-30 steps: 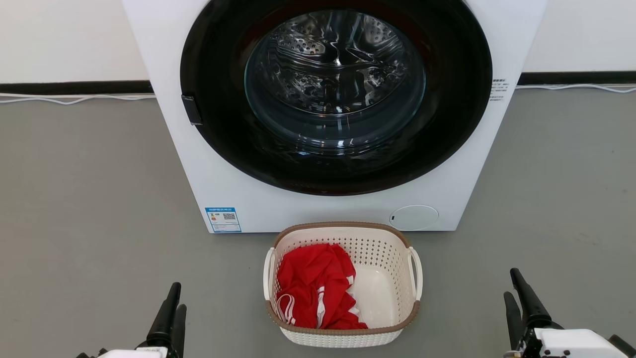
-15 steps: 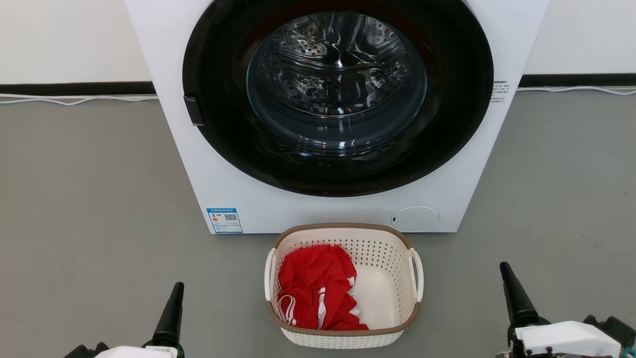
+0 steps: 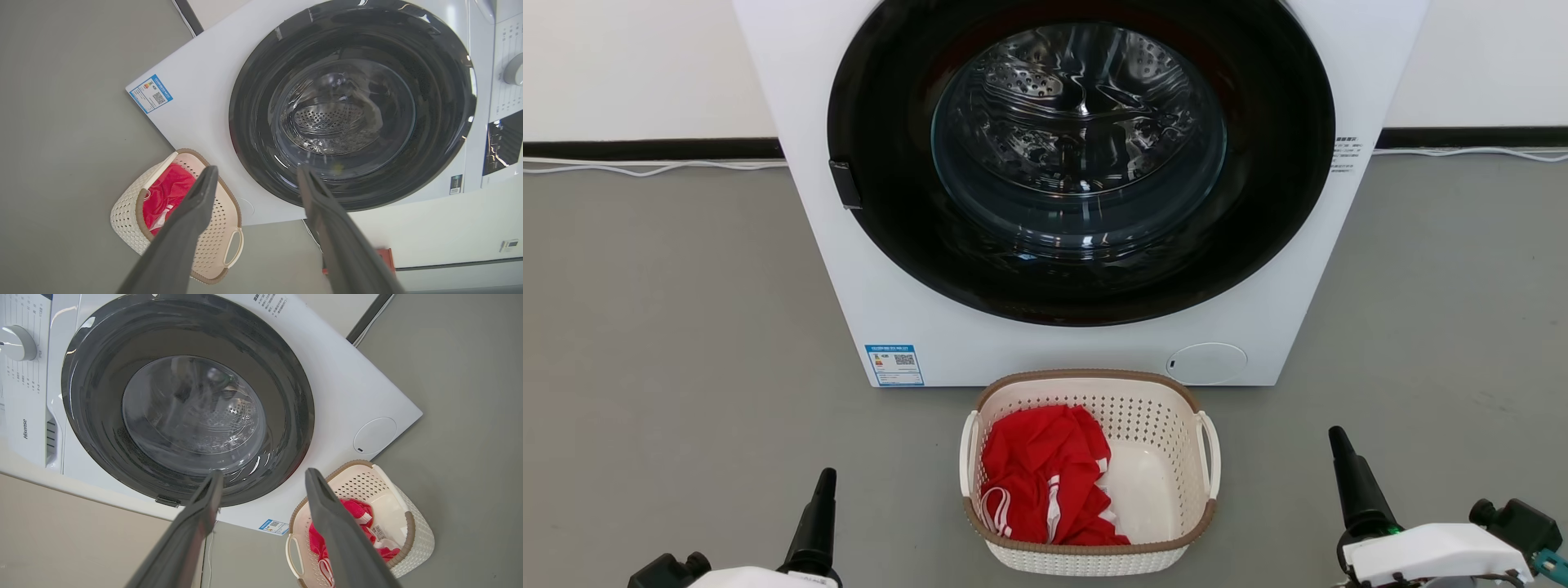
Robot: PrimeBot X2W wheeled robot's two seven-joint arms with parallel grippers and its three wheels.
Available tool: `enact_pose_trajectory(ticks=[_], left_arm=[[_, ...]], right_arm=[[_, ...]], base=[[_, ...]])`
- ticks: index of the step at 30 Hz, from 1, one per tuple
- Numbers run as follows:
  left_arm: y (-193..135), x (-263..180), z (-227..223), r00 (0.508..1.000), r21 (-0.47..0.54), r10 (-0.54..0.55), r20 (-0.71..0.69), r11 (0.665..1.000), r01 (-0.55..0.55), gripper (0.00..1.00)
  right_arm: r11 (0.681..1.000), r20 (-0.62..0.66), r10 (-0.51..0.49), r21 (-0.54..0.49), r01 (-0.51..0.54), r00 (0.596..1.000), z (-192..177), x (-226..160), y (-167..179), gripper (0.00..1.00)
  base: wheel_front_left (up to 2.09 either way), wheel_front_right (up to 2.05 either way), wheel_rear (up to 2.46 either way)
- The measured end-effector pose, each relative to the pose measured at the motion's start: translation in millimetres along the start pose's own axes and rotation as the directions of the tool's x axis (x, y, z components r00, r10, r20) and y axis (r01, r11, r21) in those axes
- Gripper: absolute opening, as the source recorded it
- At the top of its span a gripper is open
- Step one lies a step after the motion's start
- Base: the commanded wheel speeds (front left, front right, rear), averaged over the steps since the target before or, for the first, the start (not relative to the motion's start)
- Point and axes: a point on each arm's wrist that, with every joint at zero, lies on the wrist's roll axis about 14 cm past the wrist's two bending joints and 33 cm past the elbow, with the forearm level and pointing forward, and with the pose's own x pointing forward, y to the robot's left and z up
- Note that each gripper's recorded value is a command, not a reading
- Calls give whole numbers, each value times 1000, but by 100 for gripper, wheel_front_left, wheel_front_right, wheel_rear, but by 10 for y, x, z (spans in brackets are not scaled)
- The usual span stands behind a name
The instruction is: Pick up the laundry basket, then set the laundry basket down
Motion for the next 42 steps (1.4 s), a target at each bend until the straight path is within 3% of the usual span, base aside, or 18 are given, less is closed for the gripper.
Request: enact_pose_trajectory(ticks=[19, 30, 42], left_arm=[[27, -56, 27, 1000, 257, 1, 27, 966, -8, 100], [-33, -56, 47, 999, 386, -26, 44, 922, 7, 100], [-36, -90, 52, 998, 529, -43, 54, 848, 8, 100]], right_arm=[[959, 2, 31, -281, -29, 1000, -32, 2, 75, 100], [904, 9, 51, -425, -42, 999, -20, -7, 107, 100], [829, 18, 66, -557, -45, 998, 10, -21, 115, 100]], base=[[0, 0, 0], [0, 0, 0], [0, 0, 0]])
